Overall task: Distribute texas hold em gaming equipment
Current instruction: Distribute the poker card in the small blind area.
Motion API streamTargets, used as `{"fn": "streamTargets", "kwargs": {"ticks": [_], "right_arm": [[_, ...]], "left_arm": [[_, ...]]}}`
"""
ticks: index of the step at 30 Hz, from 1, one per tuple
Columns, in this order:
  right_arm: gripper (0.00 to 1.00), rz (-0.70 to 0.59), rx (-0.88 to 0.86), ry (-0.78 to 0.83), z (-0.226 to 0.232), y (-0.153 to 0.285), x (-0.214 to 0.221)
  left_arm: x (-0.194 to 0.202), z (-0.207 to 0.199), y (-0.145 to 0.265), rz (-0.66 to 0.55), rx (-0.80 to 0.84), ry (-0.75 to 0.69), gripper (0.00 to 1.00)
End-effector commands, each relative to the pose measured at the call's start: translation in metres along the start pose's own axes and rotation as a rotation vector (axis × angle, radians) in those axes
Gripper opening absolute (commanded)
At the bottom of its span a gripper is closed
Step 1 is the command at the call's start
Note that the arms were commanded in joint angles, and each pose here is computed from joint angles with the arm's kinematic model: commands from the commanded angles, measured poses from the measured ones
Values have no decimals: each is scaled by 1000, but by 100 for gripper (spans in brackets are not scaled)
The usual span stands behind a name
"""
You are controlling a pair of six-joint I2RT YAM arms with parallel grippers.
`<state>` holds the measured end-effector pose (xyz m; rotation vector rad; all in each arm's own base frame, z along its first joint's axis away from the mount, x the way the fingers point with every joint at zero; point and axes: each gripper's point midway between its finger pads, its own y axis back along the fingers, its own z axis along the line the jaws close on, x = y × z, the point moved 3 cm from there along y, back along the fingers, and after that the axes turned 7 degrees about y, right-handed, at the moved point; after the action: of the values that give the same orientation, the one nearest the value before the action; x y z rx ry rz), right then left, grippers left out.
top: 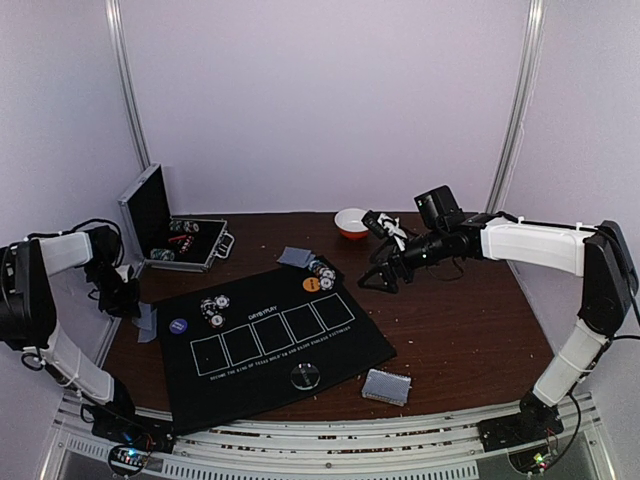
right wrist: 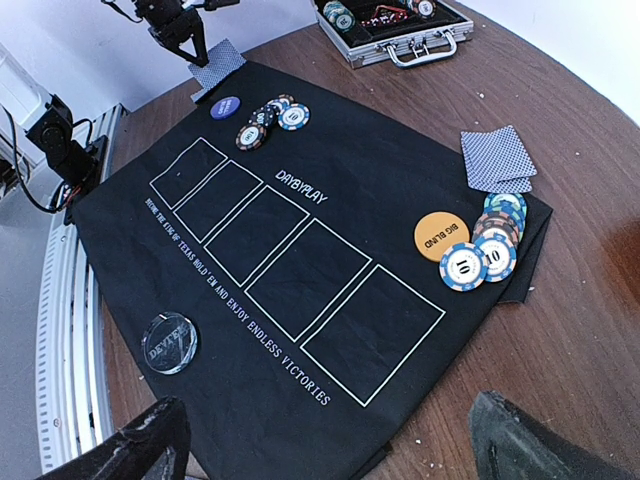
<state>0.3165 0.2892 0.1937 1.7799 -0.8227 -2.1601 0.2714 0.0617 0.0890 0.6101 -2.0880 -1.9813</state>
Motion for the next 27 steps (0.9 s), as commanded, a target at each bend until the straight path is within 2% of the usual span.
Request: {"fn": "streamTargets", "kwargs": {"ticks": [1, 14, 17, 20, 23, 27], "right_arm": [[100, -11, -12, 1, -3, 2, -6], [100, -4, 14, -12, -7, 5, -8], [100, -12, 58, -24, -13, 7, -11], [100, -36, 144, -46, -25, 14, -17], [100, -85, 266, -63, -38, 28, -24], [100, -186, 445, -96, -53, 63, -35]], "left_arm": [[-6, 3, -1, -14, -17, -5, 24], [-18, 12, 15, -88, -88, 3, 56], [-25, 11, 27, -135, -86, 3, 59], [-37, -3, 53, -237, -36, -31, 60], [-44, -61, 99, -420, 68, -245, 65], [-11, -175, 142, -588, 243, -659, 79]]}}
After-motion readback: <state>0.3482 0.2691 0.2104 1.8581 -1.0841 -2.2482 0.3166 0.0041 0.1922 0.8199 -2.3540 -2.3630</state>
